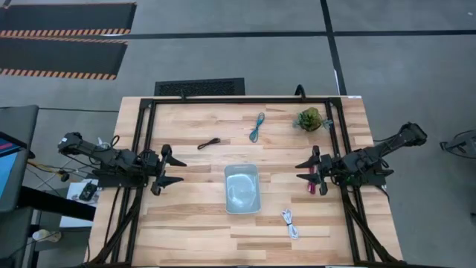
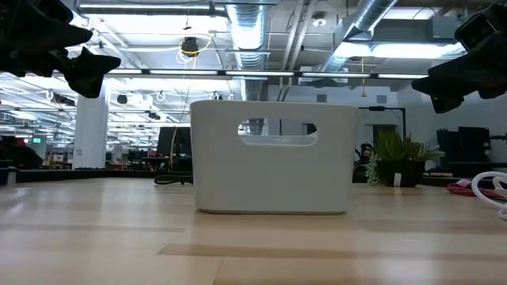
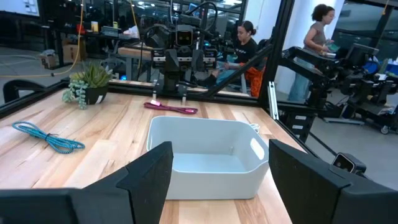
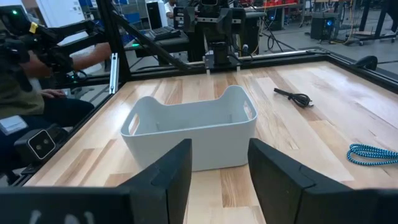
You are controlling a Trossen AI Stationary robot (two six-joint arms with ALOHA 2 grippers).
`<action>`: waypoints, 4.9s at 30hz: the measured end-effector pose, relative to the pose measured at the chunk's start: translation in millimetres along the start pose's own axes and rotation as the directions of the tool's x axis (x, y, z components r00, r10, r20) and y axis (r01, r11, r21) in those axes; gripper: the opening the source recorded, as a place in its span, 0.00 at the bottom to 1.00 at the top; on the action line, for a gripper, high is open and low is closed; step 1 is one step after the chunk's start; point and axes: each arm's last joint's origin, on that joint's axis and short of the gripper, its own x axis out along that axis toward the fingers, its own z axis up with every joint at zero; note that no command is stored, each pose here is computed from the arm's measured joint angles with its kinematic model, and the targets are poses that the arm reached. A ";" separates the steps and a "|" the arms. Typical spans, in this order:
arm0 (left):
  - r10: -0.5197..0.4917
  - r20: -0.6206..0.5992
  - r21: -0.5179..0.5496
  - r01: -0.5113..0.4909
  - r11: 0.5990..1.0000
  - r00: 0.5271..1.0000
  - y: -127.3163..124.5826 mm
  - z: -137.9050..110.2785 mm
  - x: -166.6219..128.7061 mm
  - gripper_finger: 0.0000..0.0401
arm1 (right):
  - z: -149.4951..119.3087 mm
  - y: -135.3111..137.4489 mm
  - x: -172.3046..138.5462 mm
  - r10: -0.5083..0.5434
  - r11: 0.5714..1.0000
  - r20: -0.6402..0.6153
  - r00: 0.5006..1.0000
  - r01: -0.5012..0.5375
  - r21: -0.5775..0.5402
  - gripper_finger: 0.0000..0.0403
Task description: Pick and place USB-C Cables
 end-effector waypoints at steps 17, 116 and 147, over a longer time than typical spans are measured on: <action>0.000 0.000 0.000 0.000 1.000 1.000 -0.1 0.1 0.0 0.63 | 0.0 0.0 0.0 0.000 1.000 0.000 1.000 0.000 0.000 0.45; 0.275 0.248 -0.475 -0.131 0.870 0.929 -1.8 82.6 -9.0 0.63 | 124.5 3.0 -6.7 -0.464 0.836 0.072 0.883 0.410 0.366 0.38; 0.435 0.027 -0.520 -0.359 0.775 0.900 0.5 76.5 -0.9 0.63 | 78.4 30.3 82.3 -0.329 0.305 -0.944 -0.028 0.943 -0.134 0.57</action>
